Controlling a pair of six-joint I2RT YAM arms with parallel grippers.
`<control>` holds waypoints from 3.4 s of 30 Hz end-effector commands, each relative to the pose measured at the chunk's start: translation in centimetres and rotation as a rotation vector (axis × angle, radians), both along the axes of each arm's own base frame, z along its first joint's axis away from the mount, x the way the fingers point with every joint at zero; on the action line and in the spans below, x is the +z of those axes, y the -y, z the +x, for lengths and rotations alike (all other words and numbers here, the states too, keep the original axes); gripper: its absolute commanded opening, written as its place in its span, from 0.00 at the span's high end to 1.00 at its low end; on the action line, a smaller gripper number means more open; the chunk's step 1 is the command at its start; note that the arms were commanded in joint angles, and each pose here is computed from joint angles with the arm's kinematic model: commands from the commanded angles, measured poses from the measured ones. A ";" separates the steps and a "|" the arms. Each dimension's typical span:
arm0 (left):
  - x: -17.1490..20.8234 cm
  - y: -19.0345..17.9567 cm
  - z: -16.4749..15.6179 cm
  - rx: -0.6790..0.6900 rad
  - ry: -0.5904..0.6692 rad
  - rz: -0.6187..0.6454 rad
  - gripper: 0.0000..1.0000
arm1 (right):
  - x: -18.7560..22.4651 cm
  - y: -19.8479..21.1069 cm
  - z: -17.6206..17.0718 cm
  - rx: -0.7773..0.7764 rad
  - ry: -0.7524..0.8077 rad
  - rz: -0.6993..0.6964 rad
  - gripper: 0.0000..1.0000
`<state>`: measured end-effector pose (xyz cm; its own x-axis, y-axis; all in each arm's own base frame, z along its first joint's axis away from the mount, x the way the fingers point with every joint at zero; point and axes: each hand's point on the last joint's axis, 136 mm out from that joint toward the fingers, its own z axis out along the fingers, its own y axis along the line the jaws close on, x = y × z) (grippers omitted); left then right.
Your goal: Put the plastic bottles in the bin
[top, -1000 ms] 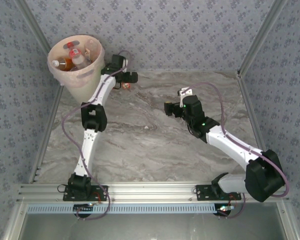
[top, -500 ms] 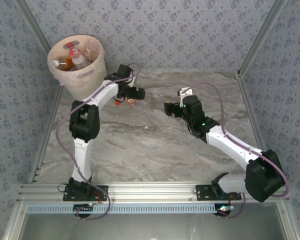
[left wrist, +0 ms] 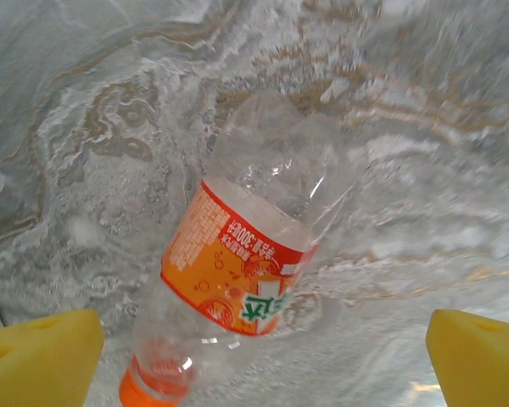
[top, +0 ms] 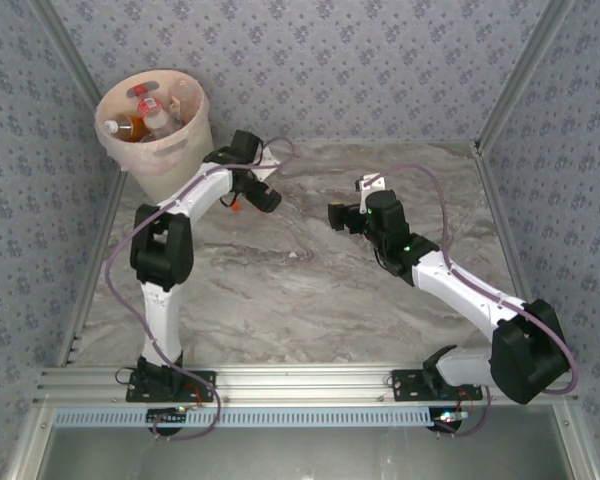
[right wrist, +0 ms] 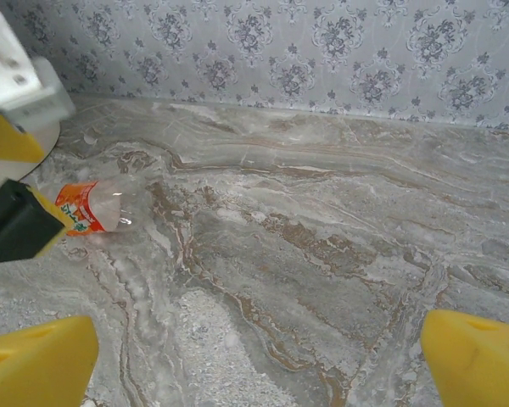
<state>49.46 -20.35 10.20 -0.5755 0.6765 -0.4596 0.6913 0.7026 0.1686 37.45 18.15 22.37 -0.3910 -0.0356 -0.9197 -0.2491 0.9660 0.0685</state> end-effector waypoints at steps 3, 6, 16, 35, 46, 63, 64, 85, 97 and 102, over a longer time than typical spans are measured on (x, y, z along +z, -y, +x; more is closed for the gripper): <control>-1.3 0.1 0.6 -0.234 0.020 0.144 0.02 | 2.1 0.5 0.0 -0.034 0.046 0.039 0.00; -2.1 0.4 1.6 -0.270 0.009 0.156 0.04 | 2.1 0.5 0.0 -0.031 0.045 0.039 0.00; -4.3 0.4 2.5 -0.324 -0.064 0.140 0.10 | 2.0 0.7 -0.1 -0.037 0.038 0.032 0.00; -5.7 -1.1 3.0 -0.148 -0.091 0.045 0.42 | 2.2 0.7 -0.2 -0.042 0.035 0.028 0.00; -3.2 -2.6 2.0 0.138 -0.056 -0.197 0.53 | 2.5 0.8 -0.3 -0.045 0.058 0.042 0.00; 20.0 -3.9 -0.7 0.345 0.299 -0.574 0.52 | 4.2 -0.5 -0.4 0.012 0.124 0.127 0.00; 21.8 -4.6 -0.5 0.367 0.347 -0.574 0.52 | 4.1 -0.6 -0.3 0.015 0.121 0.125 0.00; 31.1 -22.3 5.0 0.495 0.602 -0.292 0.48 | 3.0 -0.2 -0.4 -0.009 0.088 0.105 0.00; 32.3 -23.9 4.2 0.620 0.569 -0.480 0.48 | 0.6 -0.5 0.3 -0.005 0.058 0.104 0.00; 30.2 -25.3 5.9 0.667 0.559 -0.393 0.49 | 0.6 0.0 0.3 -0.002 0.058 0.086 0.00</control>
